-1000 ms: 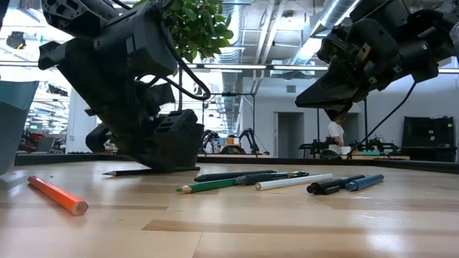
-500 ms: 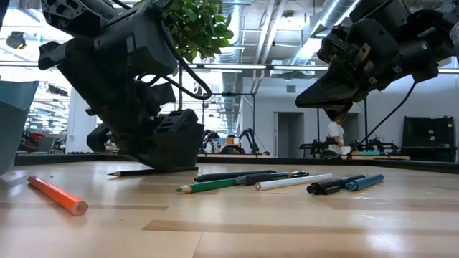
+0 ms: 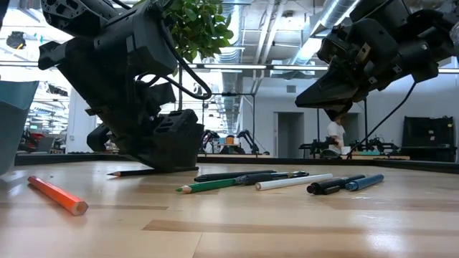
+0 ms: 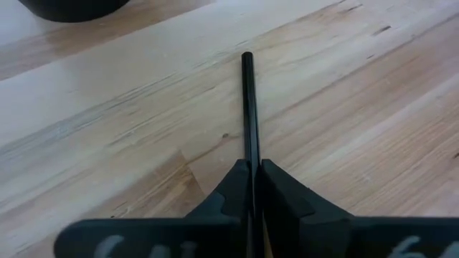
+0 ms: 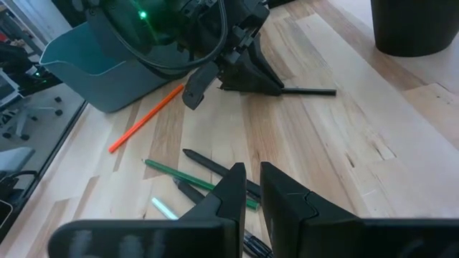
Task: Sort pens & pencils
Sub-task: Put the black pencil into the blue bin
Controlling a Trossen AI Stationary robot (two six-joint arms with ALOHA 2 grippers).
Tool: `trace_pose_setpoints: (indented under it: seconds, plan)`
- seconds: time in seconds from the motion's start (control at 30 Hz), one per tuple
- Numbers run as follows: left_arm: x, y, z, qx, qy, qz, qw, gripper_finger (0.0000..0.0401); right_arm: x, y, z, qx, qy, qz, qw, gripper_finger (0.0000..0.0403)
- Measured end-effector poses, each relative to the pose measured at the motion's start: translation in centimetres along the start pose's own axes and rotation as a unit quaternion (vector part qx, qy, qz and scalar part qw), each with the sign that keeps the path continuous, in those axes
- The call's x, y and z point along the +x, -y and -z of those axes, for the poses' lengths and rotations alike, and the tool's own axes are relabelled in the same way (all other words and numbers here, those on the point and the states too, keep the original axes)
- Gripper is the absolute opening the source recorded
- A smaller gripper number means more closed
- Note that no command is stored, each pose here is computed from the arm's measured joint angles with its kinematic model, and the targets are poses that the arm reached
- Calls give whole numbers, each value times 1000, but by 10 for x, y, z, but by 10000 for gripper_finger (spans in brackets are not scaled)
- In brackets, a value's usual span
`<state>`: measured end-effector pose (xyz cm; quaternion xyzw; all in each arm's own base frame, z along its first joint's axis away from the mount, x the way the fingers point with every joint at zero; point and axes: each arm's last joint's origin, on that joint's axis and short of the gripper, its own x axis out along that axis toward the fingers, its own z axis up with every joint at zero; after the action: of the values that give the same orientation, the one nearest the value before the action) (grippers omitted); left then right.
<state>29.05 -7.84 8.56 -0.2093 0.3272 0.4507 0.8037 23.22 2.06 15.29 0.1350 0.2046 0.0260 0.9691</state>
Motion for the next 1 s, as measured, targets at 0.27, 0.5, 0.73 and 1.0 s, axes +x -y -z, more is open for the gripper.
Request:
trace_pose_setpoints:
  seconds: [0.27,0.5,0.73,1.0]
  plan:
    - [-1,0,1,14,3,0,1000,11,0,0,0,0,0,0,1000,66]
    - [-1,0,2,24,9,-1,1000,12,0,0,0,0,0,0,1000,66]
    - [-2,2,1,34,11,0,999,13,0,0,0,0,0,0,1000,66]
    - [-7,13,-9,78,8,-6,997,13,0,0,0,0,0,-1,1000,66]
